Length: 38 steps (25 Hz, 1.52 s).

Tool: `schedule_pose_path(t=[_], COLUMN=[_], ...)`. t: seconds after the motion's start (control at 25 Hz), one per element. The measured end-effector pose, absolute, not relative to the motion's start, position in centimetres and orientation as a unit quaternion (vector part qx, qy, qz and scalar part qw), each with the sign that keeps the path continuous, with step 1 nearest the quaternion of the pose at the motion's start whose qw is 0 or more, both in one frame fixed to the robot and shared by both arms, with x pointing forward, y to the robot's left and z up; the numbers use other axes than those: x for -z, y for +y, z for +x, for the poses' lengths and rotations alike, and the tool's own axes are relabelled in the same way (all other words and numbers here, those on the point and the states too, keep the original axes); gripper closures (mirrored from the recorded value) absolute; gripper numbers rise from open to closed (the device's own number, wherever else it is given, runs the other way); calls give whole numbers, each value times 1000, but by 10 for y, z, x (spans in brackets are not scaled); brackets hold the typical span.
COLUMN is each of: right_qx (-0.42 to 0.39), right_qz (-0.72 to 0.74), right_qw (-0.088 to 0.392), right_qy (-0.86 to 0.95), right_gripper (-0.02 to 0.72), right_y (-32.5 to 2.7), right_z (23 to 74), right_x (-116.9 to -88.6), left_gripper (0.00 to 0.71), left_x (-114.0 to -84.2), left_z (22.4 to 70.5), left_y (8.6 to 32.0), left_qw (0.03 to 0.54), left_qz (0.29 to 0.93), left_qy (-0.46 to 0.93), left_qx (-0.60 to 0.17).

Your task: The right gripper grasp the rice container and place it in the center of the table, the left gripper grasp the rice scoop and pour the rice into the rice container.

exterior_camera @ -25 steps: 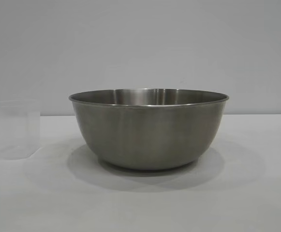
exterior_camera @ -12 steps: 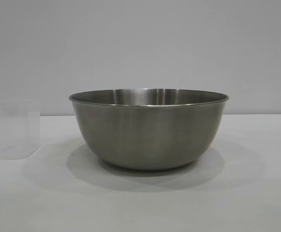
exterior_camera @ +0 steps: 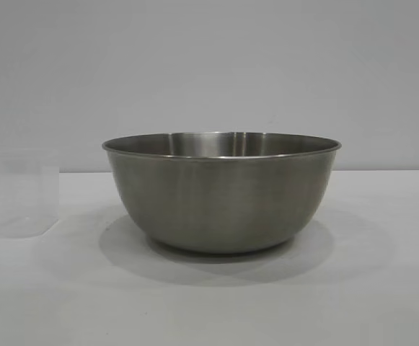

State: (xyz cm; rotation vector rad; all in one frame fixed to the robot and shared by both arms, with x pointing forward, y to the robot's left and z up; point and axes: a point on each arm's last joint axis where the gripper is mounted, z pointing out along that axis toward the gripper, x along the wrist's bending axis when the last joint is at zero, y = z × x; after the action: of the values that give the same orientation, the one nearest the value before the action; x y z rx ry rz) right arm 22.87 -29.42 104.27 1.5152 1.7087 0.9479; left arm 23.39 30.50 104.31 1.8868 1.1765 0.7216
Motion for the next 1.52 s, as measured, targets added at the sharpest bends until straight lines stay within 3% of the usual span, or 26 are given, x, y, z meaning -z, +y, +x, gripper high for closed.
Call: schedule_pose_path(t=[0.8,1.52], right_qx=[-362,-362], right_qz=[579,579], right_qw=[328,328], right_qy=[653,653], right_gripper=[115,115], right_y=[-294,-294], right_z=[229,229], right_x=[-1043,-1043], left_gripper=[266,266], left_x=[-1043,-1043], left_z=[235,231], left_y=[305,303], left_qw=[392,331], left_qz=[738,623], left_qy=[467,605], left_qx=[-289,-370])
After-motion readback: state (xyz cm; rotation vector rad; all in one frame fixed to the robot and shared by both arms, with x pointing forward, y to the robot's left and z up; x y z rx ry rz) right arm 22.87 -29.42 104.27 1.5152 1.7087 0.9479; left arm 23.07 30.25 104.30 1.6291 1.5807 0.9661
